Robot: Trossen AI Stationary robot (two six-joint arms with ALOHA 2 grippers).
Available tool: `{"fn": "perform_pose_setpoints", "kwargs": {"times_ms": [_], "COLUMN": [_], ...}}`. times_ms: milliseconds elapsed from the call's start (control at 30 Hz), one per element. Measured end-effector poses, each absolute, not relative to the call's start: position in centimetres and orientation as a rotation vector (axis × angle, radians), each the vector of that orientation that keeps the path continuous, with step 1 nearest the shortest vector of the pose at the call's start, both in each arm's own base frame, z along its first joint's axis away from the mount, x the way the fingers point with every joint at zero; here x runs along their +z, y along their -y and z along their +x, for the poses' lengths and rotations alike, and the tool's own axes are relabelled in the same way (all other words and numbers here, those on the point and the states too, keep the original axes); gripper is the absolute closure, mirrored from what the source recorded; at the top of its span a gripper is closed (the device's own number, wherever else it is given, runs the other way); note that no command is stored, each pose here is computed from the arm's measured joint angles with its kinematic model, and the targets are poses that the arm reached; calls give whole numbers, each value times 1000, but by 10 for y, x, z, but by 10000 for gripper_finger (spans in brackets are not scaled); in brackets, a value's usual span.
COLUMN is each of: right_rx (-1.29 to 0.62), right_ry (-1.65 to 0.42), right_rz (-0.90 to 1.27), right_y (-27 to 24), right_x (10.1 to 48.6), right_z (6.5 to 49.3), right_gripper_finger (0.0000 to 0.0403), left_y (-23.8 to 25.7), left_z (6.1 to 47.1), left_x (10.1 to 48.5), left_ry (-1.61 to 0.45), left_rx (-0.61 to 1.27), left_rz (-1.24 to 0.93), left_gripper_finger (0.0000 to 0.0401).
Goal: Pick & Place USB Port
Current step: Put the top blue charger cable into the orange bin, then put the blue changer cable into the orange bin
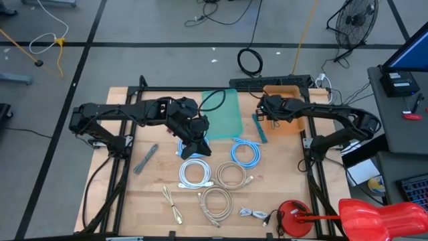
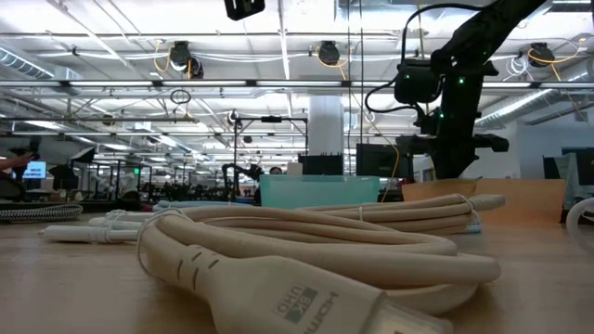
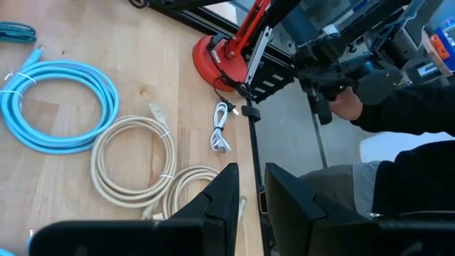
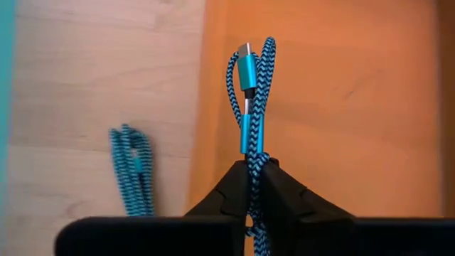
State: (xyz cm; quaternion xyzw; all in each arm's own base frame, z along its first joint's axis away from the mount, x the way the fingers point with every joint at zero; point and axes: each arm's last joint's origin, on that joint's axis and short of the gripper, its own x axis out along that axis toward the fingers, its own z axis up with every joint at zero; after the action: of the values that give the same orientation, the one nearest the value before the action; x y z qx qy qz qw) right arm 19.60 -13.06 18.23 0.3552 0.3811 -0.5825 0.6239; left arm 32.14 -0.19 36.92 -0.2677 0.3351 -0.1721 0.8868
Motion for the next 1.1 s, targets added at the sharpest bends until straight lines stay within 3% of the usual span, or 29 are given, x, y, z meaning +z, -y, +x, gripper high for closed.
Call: {"fn": "perform_pose_setpoints", "kwargs": {"times_ms": [233,467,633,800,1100], "right_rx": [-1328,-1293,-1173,-892,-777], "right_ry": [-875,-794,-646,-498,-640], "right_rz": [824,842,876,885,860], "right_y": [130,130,129,124,98], "right_x": [183,193,213,237,230], "right_z": [196,196,198,209,218], "right_gripper_finger": [317,281,274,273,273], "left_y": [-3,-3,-3,-3,-7], "left_z": [321,321,321,321,321], "left_x": [369,369,369,369,369], "left_ry": [-691,-690,-694,-692,-685], "left_rx": [-347,-351,-351,-348,-337], "left_rz": [-555,-544,-540,-532,-523], "left_gripper_finger": [329,329,329,329,329]}}
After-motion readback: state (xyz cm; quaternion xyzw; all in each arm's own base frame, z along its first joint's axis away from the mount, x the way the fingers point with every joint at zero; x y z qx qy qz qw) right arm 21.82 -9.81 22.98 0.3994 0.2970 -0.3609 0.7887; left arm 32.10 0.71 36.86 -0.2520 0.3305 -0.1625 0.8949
